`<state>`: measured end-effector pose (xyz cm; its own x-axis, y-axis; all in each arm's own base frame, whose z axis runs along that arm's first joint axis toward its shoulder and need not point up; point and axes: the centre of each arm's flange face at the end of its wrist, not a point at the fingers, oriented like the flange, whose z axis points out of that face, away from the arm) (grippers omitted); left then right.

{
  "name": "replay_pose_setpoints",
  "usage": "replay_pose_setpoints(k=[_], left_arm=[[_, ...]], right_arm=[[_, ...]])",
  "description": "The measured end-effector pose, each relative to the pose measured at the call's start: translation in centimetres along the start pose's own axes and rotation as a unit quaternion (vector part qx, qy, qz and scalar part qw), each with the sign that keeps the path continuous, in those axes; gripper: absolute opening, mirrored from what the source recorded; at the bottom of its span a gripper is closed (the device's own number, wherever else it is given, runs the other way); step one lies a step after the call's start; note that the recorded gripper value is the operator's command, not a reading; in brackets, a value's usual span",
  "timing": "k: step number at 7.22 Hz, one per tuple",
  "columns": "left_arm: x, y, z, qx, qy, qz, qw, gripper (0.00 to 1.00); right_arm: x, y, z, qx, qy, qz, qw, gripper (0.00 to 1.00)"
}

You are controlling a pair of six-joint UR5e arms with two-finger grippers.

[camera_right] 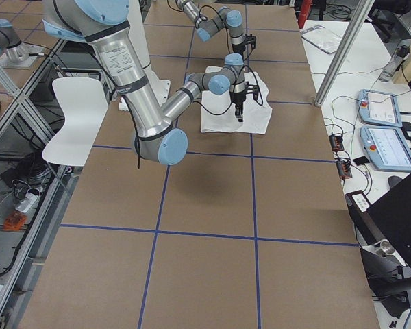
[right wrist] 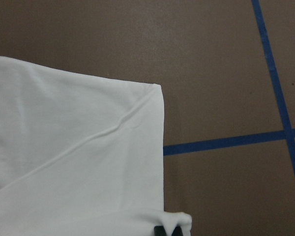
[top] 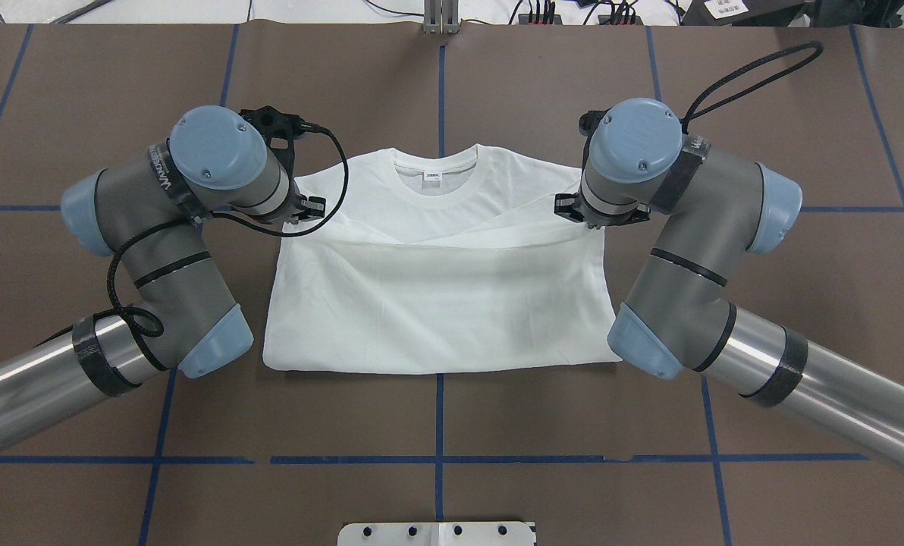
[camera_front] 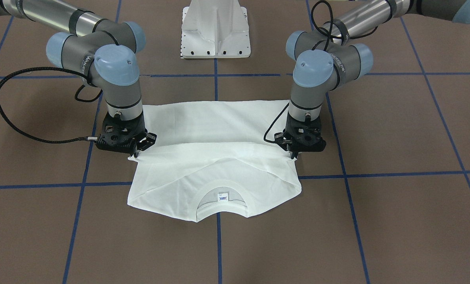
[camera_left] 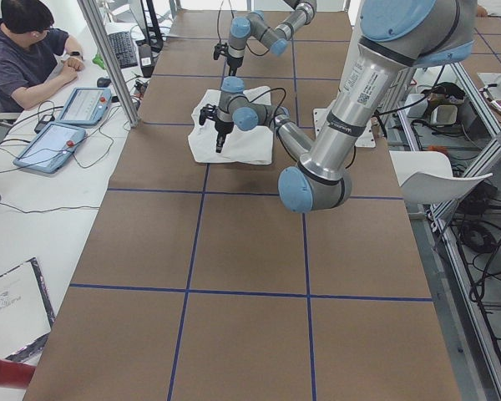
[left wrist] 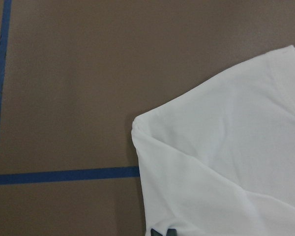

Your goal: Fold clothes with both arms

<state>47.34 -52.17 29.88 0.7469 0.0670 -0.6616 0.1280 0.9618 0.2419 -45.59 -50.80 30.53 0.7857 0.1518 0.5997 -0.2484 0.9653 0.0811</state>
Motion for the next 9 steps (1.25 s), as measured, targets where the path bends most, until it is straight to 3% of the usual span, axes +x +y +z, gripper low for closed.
replay_pose_setpoints(k=[3,4,6,9], left_arm=[[-0.8,0.0,-2.3,0.007,0.019,0.044,0.9988,1.0],[-1.8,1.1,-3.1,-0.004,0.034,0.055,0.9979,1.0],[-4.2,4.3,-3.7,-0.025,0.072,0.066,0.9949,1.0],[-7.2,10.8,-1.0,-0.047,0.121,0.074,0.9888,1.0]], right_arm=[[0.7,-0.9,-1.5,0.008,-0.007,-0.002,0.9999,1.0],[1.3,-1.1,-2.3,0.01,-0.012,-0.015,0.9998,1.0],[2.2,-0.8,-3.2,0.013,-0.019,-0.032,0.9992,1.0],[2.3,-0.7,-3.5,0.014,-0.022,-0.036,0.999,1.0]])
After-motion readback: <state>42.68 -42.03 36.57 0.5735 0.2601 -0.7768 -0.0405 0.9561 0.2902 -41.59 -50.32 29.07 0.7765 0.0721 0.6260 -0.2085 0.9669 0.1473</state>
